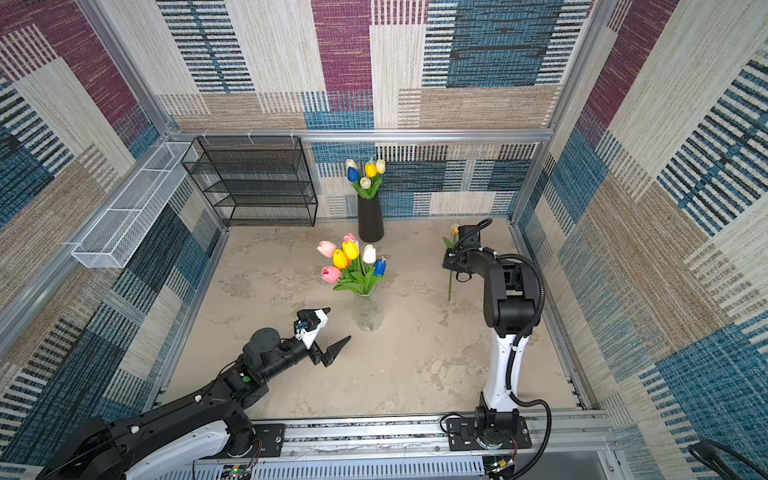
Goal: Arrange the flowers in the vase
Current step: 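Grasp the orange tulip stem with the right gripper, then lift the orange tulip upright and carry it over the glass vase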
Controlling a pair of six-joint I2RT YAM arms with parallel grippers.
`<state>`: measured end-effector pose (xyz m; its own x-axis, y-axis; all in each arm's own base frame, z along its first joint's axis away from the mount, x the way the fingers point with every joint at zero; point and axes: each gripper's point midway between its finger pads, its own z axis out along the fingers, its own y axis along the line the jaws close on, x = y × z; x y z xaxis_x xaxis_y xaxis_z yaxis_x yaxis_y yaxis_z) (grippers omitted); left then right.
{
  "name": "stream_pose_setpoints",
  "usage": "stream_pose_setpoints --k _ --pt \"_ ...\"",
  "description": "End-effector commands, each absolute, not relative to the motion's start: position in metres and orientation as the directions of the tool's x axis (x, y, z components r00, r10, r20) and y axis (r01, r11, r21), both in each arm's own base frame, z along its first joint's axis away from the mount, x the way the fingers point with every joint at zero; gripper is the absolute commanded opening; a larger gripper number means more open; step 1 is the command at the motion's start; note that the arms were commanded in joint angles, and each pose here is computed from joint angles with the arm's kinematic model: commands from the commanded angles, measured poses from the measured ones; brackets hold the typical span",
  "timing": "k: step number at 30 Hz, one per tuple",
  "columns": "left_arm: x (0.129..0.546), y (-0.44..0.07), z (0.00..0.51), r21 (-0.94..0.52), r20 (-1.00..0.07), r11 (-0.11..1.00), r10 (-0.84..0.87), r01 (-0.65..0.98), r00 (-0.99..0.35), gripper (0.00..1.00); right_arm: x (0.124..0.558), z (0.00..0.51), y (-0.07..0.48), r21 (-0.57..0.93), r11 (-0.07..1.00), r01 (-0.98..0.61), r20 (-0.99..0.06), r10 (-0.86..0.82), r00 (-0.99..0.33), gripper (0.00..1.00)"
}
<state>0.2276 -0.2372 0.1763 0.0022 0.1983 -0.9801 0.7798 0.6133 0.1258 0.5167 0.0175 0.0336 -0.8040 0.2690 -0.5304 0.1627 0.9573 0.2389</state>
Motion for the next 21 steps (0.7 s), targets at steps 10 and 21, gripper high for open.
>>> stream_pose_setpoints --k 10,21 --pt "0.229 -0.238 0.188 0.151 -0.982 0.614 0.181 0.774 0.048 0.97 0.445 0.272 0.151 0.409 0.673 -0.616 -0.910 0.251 -0.330 0.00" --pt "0.229 -0.240 0.187 0.150 -0.982 0.609 0.180 0.779 0.048 0.96 0.250 0.408 0.179 0.033 0.464 -0.885 -0.809 0.532 0.249 0.00"
